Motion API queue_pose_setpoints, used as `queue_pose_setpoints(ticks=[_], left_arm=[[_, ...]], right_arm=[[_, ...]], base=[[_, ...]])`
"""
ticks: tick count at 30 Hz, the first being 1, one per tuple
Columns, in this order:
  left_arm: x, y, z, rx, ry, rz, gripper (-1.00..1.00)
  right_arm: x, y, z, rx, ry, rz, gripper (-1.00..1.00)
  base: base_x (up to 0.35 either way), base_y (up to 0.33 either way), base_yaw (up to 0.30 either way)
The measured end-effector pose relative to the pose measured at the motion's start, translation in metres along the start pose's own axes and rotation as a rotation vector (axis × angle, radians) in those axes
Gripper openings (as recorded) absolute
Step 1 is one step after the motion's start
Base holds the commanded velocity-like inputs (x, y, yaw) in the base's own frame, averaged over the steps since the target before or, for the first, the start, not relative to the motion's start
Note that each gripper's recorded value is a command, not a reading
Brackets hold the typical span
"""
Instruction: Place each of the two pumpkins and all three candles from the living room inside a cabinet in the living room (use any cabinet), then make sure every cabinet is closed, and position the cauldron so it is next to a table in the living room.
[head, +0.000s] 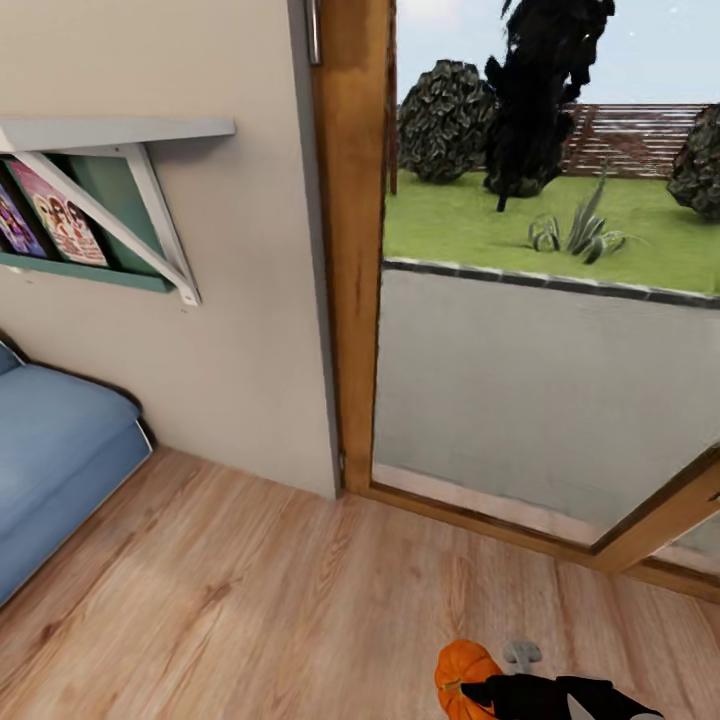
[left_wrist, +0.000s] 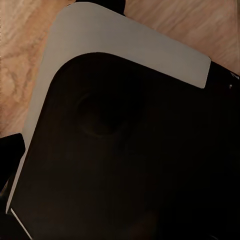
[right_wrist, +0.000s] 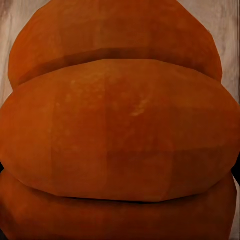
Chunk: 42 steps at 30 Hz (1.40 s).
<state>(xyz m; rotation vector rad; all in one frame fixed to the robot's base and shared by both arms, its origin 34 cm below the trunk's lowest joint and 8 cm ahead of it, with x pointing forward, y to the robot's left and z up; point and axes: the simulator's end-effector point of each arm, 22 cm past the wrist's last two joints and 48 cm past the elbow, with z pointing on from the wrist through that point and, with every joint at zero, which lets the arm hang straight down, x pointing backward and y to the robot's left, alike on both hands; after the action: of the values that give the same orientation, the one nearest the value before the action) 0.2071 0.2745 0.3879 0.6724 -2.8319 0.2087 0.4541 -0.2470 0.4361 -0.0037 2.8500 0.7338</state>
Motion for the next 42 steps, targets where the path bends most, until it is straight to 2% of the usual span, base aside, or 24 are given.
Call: queue_pose_setpoints(ticks=[23, 42], left_arm=[[0.0028, 0.0016, 0.0012, -0.004, 0.008, -0.002, 1.00], [-0.0031, -0.0017, -0.0013, 0.004, -0.009, 0.002, 1.00]], right_arm=[[0.0034, -0.0014, 0.0021, 0.004, 0.007, 0.002, -1.00], [-0.0003, 0.0042, -0.0005, -0.007, -0.003, -0.001, -1.00]], base=[[0.000, 0.000, -0.283], [0.000, 0.000, -0.256]])
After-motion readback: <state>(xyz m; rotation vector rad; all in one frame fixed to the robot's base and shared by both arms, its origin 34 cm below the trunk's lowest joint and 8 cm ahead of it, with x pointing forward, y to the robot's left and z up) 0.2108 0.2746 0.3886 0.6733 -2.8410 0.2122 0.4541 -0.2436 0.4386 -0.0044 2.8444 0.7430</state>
